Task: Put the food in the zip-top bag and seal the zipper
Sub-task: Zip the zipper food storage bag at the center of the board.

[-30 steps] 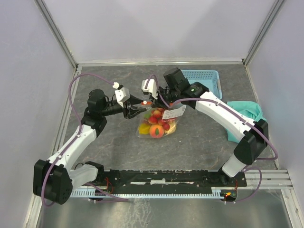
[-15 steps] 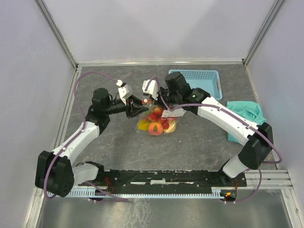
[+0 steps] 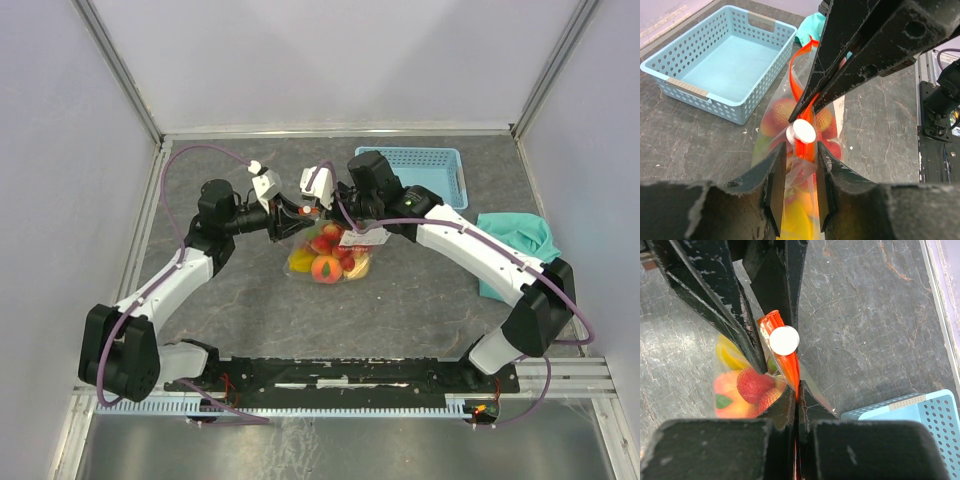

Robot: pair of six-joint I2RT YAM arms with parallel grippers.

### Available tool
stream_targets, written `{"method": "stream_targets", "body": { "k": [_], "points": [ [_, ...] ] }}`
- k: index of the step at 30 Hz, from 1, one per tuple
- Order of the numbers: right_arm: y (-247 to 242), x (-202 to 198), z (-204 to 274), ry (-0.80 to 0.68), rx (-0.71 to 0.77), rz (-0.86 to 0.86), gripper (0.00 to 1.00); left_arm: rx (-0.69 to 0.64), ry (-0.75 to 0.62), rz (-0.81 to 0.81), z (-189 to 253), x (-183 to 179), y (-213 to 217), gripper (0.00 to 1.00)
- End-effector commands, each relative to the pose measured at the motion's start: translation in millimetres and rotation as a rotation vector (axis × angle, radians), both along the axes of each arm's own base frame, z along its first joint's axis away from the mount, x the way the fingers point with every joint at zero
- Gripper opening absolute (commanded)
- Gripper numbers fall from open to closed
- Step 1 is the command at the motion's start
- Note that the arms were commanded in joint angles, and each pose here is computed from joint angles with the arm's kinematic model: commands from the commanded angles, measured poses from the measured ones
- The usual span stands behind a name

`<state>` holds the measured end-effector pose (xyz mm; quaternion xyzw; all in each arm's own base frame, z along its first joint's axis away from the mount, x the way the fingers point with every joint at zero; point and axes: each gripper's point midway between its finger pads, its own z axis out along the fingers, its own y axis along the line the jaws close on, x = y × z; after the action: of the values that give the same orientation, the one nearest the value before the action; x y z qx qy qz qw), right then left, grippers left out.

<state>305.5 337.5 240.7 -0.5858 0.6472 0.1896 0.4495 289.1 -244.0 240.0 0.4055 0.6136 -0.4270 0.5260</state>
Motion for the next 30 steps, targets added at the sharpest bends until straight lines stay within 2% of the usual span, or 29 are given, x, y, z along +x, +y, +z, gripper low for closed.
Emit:
{"method": "stream_targets", "body": {
  "k": [1,3,5,9,13,16,22,30],
  "points": [
    [8.7,-1.2,42.9,-0.093,0.109,0.026,0.03,-0.049,-0.066,-0.025,30.3,4.1,-9.0,0.34],
    [8.2,-2.3,43.3,-0.092,0.108,0.027,0.04,-0.048,-0.066,-0.030,30.4,4.9,-11.0,0.32],
    [7.5,-3.7,44.3,-0.093,0.111,0.031,0.04,-0.046,-0.064,-0.037,29.2,5.0,-12.9,0.26],
    [6.0,-8.8,42.2,-0.085,0.097,0.053,0.08,-0.044,-0.073,-0.058,29.6,1.9,-15.1,0.04],
    [-1.7,-15.0,40.9,-0.075,0.047,0.076,0.21,0.024,-0.120,-0.074,27.5,-1.0,-11.4,0.03],
    [-7.5,-23.7,43.7,-0.053,0.024,0.105,0.37,0.112,-0.184,-0.079,24.8,-4.7,-6.4,0.03],
    [-5.6,-40.3,67.8,0.001,0.085,0.196,0.62,0.230,-0.306,-0.100,28.9,-9.0,-0.6,0.03],
    [8.0,-45.2,92.8,0.017,0.193,0.310,0.61,0.261,-0.388,-0.138,33.7,-20.9,-8.6,0.03]
  ]
}}
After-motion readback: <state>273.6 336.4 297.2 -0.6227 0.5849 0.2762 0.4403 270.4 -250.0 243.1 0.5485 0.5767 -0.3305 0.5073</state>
